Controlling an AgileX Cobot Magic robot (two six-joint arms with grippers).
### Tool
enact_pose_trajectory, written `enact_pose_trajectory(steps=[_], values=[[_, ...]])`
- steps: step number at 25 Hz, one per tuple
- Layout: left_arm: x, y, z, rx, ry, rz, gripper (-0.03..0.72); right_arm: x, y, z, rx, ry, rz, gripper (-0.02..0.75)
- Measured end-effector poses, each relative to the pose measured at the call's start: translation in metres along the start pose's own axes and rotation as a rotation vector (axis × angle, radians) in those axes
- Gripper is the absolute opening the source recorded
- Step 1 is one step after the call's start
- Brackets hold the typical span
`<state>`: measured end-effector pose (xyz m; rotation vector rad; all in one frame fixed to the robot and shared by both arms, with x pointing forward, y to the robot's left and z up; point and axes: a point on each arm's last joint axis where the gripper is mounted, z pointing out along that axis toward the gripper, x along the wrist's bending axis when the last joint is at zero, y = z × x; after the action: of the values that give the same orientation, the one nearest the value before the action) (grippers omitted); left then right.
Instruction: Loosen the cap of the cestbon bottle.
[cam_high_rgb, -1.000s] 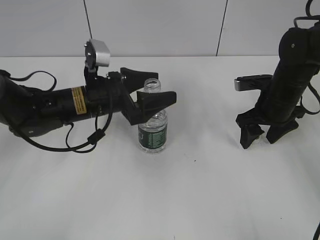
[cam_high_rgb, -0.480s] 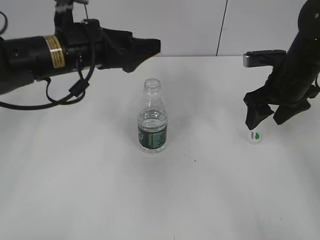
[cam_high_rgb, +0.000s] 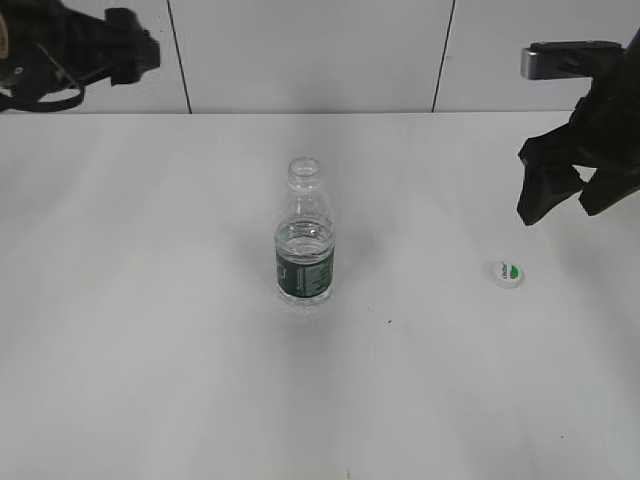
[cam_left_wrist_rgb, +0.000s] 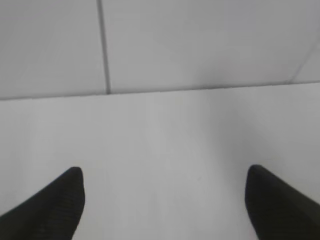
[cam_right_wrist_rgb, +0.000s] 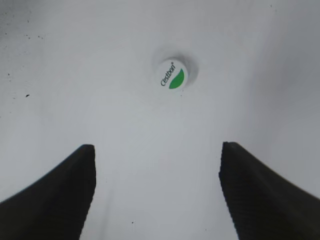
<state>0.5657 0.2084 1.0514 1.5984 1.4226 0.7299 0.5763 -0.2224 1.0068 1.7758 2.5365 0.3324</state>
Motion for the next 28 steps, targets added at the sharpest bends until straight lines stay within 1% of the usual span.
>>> enact_pose_trajectory(steps=[2, 4, 7, 8, 11, 14, 19, 23, 25, 28], values=[[0.013, -0.004, 0.000, 0.056, 0.096, -0.024, 0.590, 0.001, -0.002, -0.005, 0.007, 0.000, 0.008, 0.587], [0.023, -0.009, -0.002, 0.109, 0.166, -0.030, 0.590, 0.002, -0.004, -0.008, 0.008, 0.000, 0.014, 0.587], [0.034, -0.013, -0.004, 0.189, 0.208, -0.025, 0.589, 0.002, -0.005, -0.012, 0.003, 0.000, 0.022, 0.587], [0.038, -0.015, -0.005, 0.215, 0.216, -0.049, 0.589, 0.002, -0.005, -0.012, 0.002, -0.001, 0.025, 0.587], [0.052, -0.017, -0.007, 0.301, 0.244, -0.082, 0.589, 0.001, -0.005, -0.013, 0.003, -0.008, 0.031, 0.587], [0.062, -0.020, -0.006, 0.388, 0.266, -0.085, 0.589, -0.004, -0.006, -0.013, 0.003, -0.013, 0.052, 0.587], [0.066, -0.030, -0.002, 0.500, 0.286, -0.082, 0.588, -0.022, -0.009, -0.015, 0.000, -0.028, 0.117, 0.587], [0.066, -0.041, 0.008, 0.597, 0.253, -0.074, 0.588, -0.034, -0.012, -0.017, 0.008, -0.045, 0.166, 0.587], [0.066, -0.045, 0.013, 0.653, 0.233, -0.087, 0.588, -0.035, -0.013, -0.017, 0.010, -0.051, 0.172, 0.587], [0.067, -0.043, 0.019, 0.680, 0.226, -0.099, 0.588, -0.035, -0.013, -0.017, 0.010, -0.052, 0.176, 0.587]])
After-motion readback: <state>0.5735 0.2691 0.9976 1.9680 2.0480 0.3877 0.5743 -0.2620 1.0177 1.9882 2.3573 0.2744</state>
